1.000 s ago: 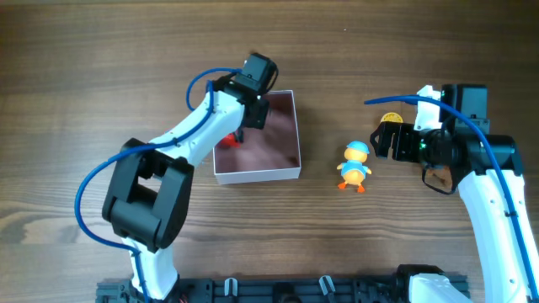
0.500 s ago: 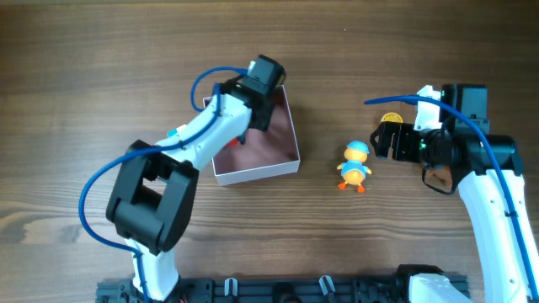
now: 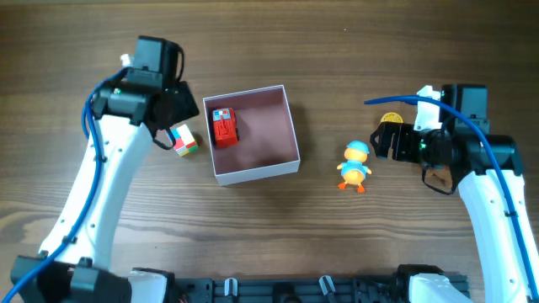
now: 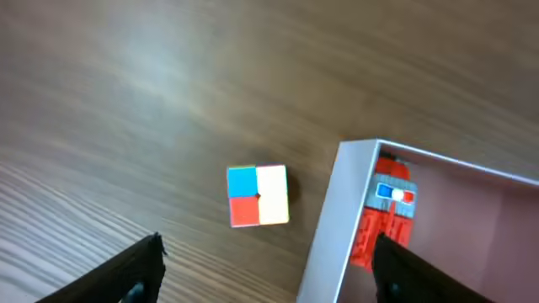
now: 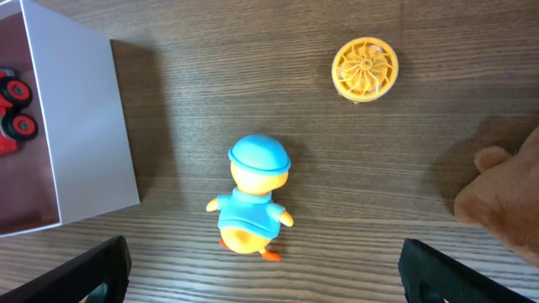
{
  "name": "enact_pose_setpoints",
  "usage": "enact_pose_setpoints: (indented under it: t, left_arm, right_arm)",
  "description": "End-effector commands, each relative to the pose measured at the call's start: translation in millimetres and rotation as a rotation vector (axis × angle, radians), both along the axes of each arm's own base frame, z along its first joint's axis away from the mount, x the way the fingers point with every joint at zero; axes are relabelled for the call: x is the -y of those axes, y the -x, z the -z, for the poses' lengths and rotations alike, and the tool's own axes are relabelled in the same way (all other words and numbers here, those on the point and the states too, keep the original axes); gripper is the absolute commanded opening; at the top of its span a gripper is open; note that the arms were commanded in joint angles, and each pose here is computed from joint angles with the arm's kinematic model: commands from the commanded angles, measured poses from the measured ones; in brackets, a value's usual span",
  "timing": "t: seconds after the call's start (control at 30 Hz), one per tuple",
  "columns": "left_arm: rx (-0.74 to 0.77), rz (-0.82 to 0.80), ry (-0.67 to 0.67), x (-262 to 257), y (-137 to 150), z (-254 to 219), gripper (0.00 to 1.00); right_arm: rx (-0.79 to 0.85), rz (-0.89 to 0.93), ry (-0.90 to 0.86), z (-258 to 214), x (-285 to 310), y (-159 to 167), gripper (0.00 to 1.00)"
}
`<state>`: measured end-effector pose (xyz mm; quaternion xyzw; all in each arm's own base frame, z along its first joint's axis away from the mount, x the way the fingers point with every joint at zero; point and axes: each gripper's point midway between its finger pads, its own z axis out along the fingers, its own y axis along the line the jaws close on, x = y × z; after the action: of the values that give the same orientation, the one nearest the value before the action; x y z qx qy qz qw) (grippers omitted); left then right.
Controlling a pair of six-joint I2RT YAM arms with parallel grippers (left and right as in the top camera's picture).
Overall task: Pack container
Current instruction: 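Move the left gripper to the Rubik's cube and grasp it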
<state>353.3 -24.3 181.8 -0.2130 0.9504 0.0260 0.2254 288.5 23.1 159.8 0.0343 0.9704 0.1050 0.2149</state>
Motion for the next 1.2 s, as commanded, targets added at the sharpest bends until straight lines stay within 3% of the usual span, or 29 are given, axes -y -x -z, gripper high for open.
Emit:
enact_pose_setpoints:
  t: [0.0,0.27,0.5,0.6,0.67,0.8,0.9,0.97,1.03,1.07,1.17]
  left_arm:
    - [-0.099,-0.097,0.121,6,2,57,0.81]
    - [-0.299,-0.126,0.085,-1,-1,143,0.87]
    - [-0.343,-0.146,0.080,-8,-1,167,0.86]
    - [-0.353,-0.095,0.097,-3,-4,176,0.82]
    - [-0.356,-0.096,0.097,-3,-4,176,0.77]
    - [-0.357,-0.096,0.096,-3,-4,176,0.52]
    - [-0.360,-0.096,0.096,-3,-3,176,0.42]
    - [-0.372,-0.097,0.094,-3,0,177,0.27]
    - [-0.368,-0.096,0.095,-3,0,175,0.20]
    - [-0.354,-0.092,0.095,-3,-2,167,0.12]
    - [-0.290,-0.091,0.094,-4,-12,130,0.05]
  right_arm:
    - [0.006,0.002,0.002,-3,0,-4,1.00]
    - [-0.001,0.004,0.002,-2,0,-2,1.00]
    - [-0.001,0.004,0.002,-2,0,-2,1.00]
    - [-0.003,0.004,0.002,-2,0,-2,1.00]
    - [-0.005,0.004,0.001,-2,0,-1,1.00]
    - [-0.006,0.004,0.002,-1,0,-1,1.00]
    - [-0.005,0.004,0.001,-2,0,-1,1.00]
    - [-0.005,0.004,0.002,-2,0,-1,1.00]
    - [-0.005,0.004,0.001,-2,0,-1,1.00]
    - [-0.005,0.004,0.002,-2,0,-1,1.00]
    - [-0.005,0.004,0.001,-2,0,-1,1.00]
